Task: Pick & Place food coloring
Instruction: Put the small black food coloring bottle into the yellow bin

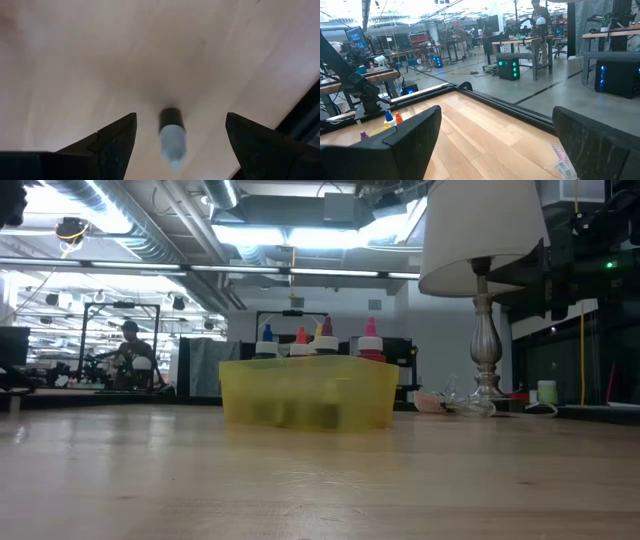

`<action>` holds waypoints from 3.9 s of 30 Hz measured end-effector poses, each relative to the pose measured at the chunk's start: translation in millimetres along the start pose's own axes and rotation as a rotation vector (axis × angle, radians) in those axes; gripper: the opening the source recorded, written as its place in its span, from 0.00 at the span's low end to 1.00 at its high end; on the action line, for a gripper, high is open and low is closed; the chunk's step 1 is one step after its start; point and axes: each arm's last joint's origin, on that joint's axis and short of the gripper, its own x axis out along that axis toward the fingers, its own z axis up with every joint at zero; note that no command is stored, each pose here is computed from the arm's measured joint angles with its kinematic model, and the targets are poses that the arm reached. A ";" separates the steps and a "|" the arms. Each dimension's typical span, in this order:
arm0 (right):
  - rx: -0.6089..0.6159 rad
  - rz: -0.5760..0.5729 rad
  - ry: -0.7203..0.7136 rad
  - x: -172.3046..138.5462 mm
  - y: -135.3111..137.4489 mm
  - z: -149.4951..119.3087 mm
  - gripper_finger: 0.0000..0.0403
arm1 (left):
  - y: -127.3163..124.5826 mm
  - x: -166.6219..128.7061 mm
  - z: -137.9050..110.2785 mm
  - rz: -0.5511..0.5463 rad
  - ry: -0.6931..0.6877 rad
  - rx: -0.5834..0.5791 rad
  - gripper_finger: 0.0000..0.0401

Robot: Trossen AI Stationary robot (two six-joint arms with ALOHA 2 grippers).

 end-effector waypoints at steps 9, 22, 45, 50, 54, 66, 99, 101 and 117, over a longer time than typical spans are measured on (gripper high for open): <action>0.000 0.000 0.000 0.0 0.0 0.0 0.95 | -2.6 9.2 -0.7 0.003 0.038 0.000 0.74; 0.000 0.000 0.000 0.0 0.0 -0.1 0.95 | -0.7 9.2 -0.2 0.021 0.041 0.000 0.61; 0.000 0.000 0.000 0.0 0.0 0.0 0.95 | 2.4 0.0 -0.9 0.017 0.043 0.036 0.27; 0.000 0.000 0.000 0.0 0.0 0.1 0.95 | 2.5 -0.6 -0.9 0.015 0.044 0.045 0.23; 0.000 0.000 0.000 0.0 0.0 0.0 0.95 | 2.5 -0.7 -1.0 0.013 0.047 0.045 0.20; 0.000 0.000 0.000 0.0 0.0 0.1 0.95 | 3.9 -7.1 -0.8 -0.010 0.078 0.068 0.18; 0.000 0.000 0.000 0.0 0.0 -0.1 0.95 | 108.9 -139.3 131.1 0.130 -0.146 0.264 0.17; 0.000 0.000 0.000 0.0 0.0 0.0 0.95 | 113.6 -137.9 144.5 0.138 -0.141 0.239 0.17; 0.000 0.000 0.000 0.0 0.0 0.0 0.95 | 123.8 -111.6 233.9 0.172 -0.110 0.117 0.17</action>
